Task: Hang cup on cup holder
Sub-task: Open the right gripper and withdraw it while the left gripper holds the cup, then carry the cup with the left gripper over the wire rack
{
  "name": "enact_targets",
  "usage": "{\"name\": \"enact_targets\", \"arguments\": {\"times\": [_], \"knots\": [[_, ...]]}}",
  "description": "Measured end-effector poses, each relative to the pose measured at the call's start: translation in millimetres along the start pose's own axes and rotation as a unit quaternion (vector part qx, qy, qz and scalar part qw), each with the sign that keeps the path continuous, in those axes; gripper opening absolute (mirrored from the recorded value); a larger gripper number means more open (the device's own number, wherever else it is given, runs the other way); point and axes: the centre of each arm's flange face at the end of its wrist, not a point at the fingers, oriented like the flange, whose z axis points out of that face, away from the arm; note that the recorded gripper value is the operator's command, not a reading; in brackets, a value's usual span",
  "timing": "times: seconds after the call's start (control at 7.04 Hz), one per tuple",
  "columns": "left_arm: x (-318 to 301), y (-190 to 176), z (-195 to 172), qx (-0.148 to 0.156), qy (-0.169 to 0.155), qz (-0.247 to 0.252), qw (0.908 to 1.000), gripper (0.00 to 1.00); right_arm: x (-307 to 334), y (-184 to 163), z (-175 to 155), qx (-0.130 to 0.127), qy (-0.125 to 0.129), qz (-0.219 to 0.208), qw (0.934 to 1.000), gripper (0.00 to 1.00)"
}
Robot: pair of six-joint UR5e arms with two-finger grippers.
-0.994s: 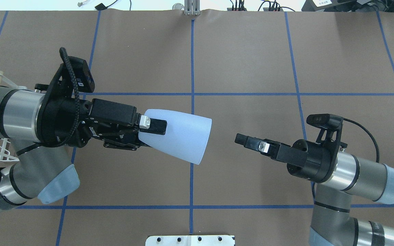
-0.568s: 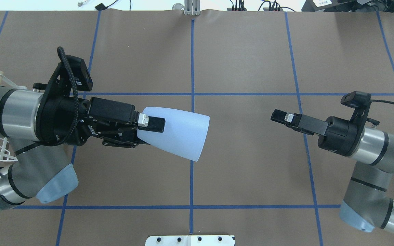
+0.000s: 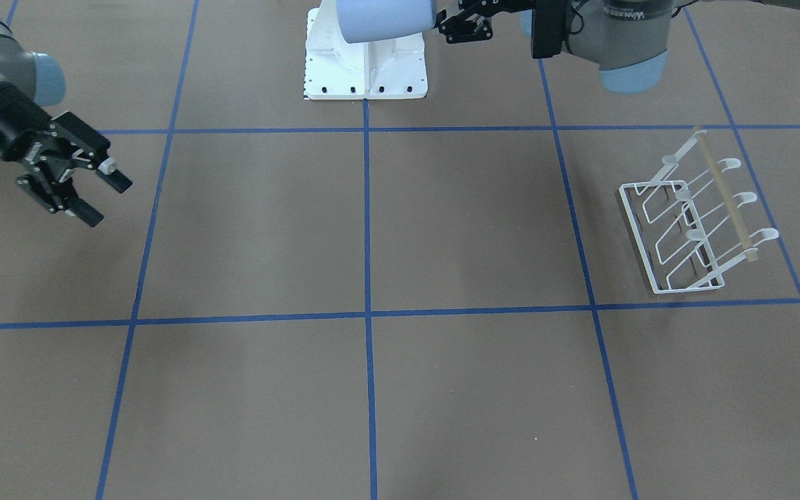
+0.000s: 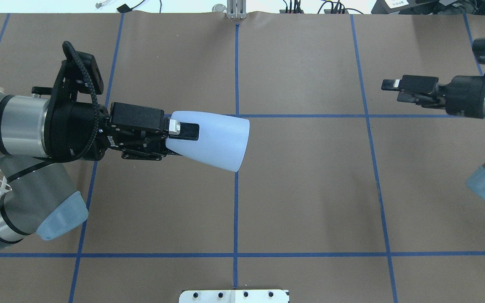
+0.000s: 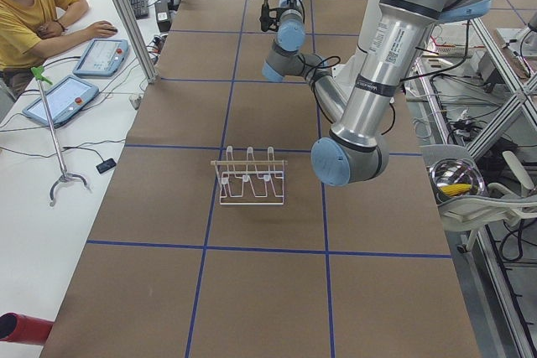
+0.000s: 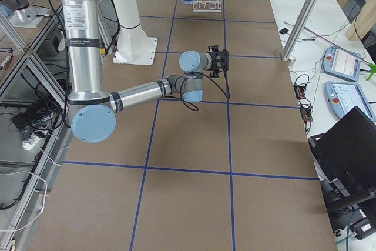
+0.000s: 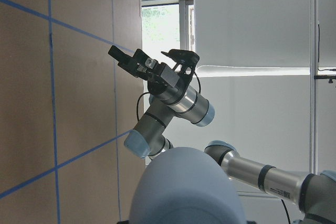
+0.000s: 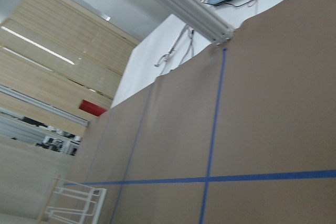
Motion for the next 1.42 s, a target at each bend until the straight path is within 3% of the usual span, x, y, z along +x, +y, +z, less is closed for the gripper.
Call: {"name": "enact_targets", "arguments": {"times": [0.28,0.43,0.71,0.99,1.14,1.42], "knots": [[11,-26,-14,0.033,-0.057,0.026,0.9975,0.00,41,-55,-37,-0.031,0.115,-0.033,0.9923,1.00],[21,-39,-23,0.041,-0.102,0.045,0.9929,0.00,62,-73,-48,-0.049,0.167,-0.059,0.9829,1.00],[43,-56,-43,0.057,-0.200,0.078,0.9750,0.00,103,-97,-71,-0.101,0.252,-0.117,0.9554,1.00],[54,-67,-64,0.063,-0.299,0.110,0.9459,0.00,138,-111,-101,-0.155,0.304,-0.153,0.9274,1.00],[54,-72,-83,0.062,-0.347,0.128,0.9268,0.00,150,-115,-114,-0.179,0.318,-0.161,0.9169,1.00],[37,-75,-130,0.035,-0.435,0.169,0.8839,0.00,168,-111,-125,-0.208,0.333,-0.153,0.9069,1.00]]}}
